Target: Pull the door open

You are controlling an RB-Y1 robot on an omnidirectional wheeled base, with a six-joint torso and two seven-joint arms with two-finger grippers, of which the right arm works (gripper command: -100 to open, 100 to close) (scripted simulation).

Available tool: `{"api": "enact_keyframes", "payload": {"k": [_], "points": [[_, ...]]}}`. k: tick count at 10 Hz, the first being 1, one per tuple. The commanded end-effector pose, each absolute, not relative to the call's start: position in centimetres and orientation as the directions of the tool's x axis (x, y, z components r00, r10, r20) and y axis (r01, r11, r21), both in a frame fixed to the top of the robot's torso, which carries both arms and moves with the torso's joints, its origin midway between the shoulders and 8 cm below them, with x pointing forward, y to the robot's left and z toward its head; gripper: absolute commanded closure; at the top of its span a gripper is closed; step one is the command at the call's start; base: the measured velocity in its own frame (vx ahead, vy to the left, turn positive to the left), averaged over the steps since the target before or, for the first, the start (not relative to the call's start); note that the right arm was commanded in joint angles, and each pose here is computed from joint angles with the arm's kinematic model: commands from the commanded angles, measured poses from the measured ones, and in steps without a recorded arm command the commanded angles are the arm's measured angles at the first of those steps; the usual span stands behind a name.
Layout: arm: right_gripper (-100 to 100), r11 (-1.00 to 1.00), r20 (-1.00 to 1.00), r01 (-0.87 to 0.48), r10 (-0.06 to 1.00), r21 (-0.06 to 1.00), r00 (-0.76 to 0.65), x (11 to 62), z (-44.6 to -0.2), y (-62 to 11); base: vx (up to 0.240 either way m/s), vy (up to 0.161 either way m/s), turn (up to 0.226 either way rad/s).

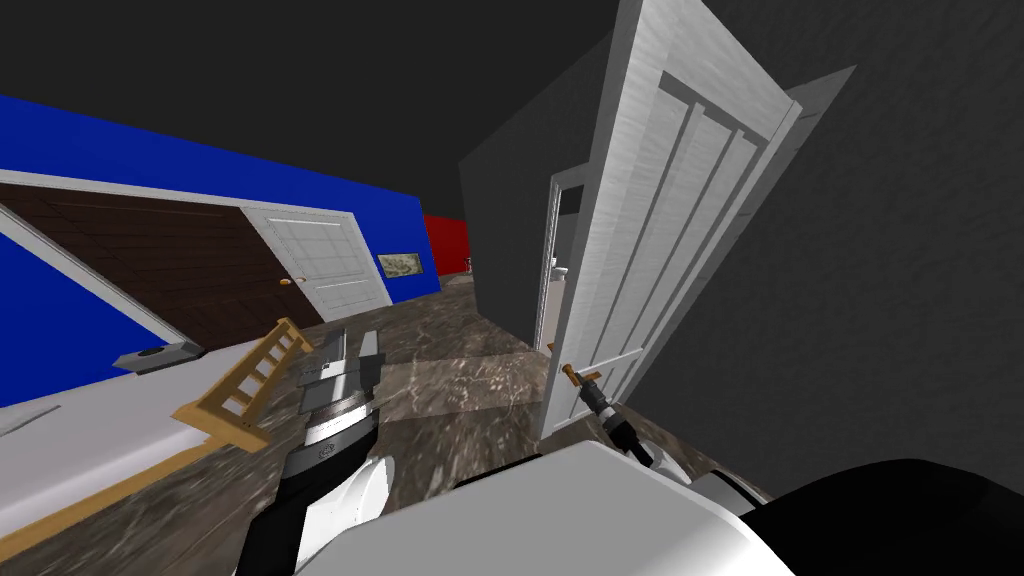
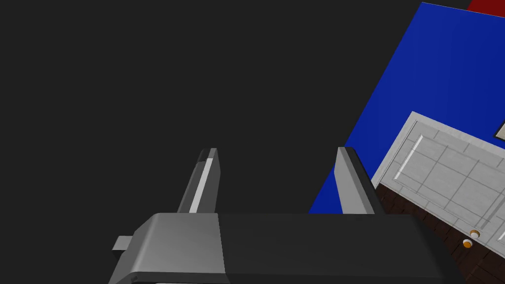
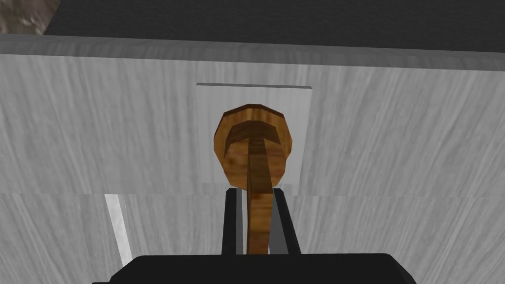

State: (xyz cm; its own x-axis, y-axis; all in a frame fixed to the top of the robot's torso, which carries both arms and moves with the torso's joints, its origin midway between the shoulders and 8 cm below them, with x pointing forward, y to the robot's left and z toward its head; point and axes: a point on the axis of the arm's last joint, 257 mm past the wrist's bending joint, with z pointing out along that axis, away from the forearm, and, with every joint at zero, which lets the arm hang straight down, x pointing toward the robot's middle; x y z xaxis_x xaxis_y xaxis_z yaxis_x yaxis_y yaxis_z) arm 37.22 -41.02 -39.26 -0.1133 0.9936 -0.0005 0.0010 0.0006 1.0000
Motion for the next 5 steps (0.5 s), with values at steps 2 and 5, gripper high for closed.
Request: {"api": "enact_keyframes", "payload": {"k": [2, 5], "points": [[100, -0.001, 0.001, 0.000, 0.993, 1.000, -0.116, 36.6, -39.3, -41.2, -0.145, -0.070, 0.106], [100, 0.000, 0.000, 0.000, 0.993, 1.000, -0.117, 35.6, -39.3, -41.9, -0.174, -0.071, 0.168]]}}
